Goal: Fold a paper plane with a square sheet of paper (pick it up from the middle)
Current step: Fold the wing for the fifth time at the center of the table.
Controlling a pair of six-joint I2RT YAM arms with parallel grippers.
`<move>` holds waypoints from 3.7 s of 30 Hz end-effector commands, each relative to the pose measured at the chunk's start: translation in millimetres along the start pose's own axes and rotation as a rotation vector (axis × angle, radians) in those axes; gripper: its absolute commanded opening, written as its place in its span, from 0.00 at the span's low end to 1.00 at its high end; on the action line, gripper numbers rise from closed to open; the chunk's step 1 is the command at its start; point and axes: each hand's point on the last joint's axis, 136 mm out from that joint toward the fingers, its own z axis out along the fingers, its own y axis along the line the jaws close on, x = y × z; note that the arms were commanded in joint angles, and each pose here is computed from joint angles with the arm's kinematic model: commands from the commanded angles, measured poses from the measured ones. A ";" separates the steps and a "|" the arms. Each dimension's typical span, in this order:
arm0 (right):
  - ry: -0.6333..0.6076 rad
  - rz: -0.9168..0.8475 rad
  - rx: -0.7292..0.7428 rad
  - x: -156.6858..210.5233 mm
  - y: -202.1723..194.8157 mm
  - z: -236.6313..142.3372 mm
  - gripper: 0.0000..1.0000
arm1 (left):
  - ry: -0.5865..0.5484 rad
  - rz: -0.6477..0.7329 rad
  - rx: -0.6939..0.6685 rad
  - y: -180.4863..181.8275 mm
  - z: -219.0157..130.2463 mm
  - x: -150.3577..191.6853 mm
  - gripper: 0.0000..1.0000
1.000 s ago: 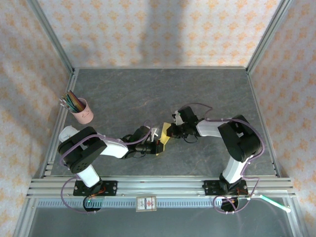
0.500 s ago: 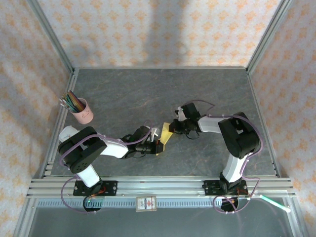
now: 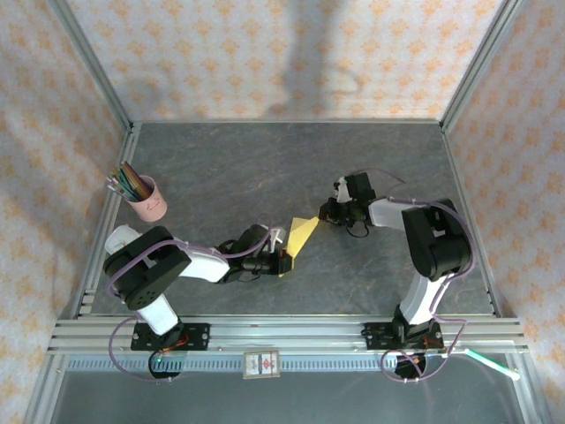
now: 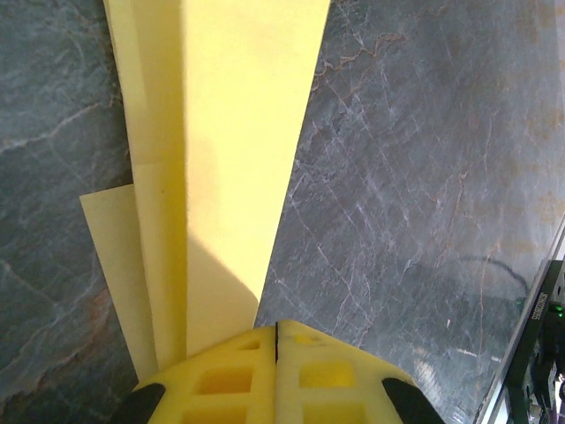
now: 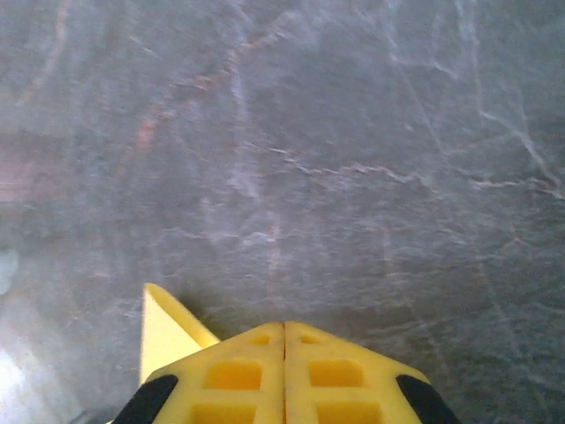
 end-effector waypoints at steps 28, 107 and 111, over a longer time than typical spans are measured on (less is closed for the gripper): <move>-0.063 -0.230 -0.116 55.6 96.3 -18.8 0.14 | 0.099 -0.042 -0.128 34.9 0.1 26.5 0.03; 0.173 -0.127 0.238 94.5 -18.9 46.3 0.04 | 0.229 -0.062 -0.170 49.9 -24.6 87.7 0.00; 0.178 -0.135 0.240 94.4 -19.8 46.5 0.04 | 0.232 -0.060 -0.182 50.6 -28.6 90.0 0.00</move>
